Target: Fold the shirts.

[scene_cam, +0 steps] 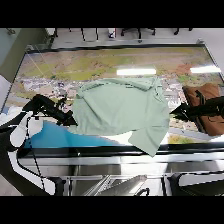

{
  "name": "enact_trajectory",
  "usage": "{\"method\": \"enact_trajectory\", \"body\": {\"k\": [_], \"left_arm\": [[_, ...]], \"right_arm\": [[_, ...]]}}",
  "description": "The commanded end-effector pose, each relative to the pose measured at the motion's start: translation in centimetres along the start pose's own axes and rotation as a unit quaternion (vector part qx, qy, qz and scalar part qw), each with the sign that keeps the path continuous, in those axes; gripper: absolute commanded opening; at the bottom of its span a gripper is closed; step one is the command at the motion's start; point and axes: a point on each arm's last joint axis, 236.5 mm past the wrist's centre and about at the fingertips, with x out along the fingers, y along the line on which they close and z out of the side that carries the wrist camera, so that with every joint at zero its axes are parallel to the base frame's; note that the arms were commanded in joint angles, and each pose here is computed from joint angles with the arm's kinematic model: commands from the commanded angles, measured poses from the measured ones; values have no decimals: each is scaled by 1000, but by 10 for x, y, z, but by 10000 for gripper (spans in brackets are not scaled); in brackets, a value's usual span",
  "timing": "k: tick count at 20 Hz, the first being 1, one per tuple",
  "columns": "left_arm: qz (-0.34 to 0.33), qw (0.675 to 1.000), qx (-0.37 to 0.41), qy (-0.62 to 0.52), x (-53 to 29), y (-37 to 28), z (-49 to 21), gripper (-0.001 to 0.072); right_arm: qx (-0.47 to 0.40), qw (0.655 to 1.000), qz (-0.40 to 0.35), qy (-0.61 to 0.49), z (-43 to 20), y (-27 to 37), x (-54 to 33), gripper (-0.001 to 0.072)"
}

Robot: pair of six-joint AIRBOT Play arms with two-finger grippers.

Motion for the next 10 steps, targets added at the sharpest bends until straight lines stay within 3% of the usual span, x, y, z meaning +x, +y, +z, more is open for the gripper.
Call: {"method": "enact_trajectory", "body": {"k": [1,8,9,10], "left_arm": [[5,1000,23,13,5,-4,-4,17],[0,999,1,-40,-28,7,-1,17],[-1,999,2,-45,-30,6,1,17],[-6,999,3,-49,-31,3,4,17]], "right_arm": [[11,1000,-9,15,-3,-14,12,455],[29,996,-23,81,-46,-30,38,423],[21,996,-23,88,-50,-26,44,397],[3,996,-11,91,-50,-14,52,265]]}}
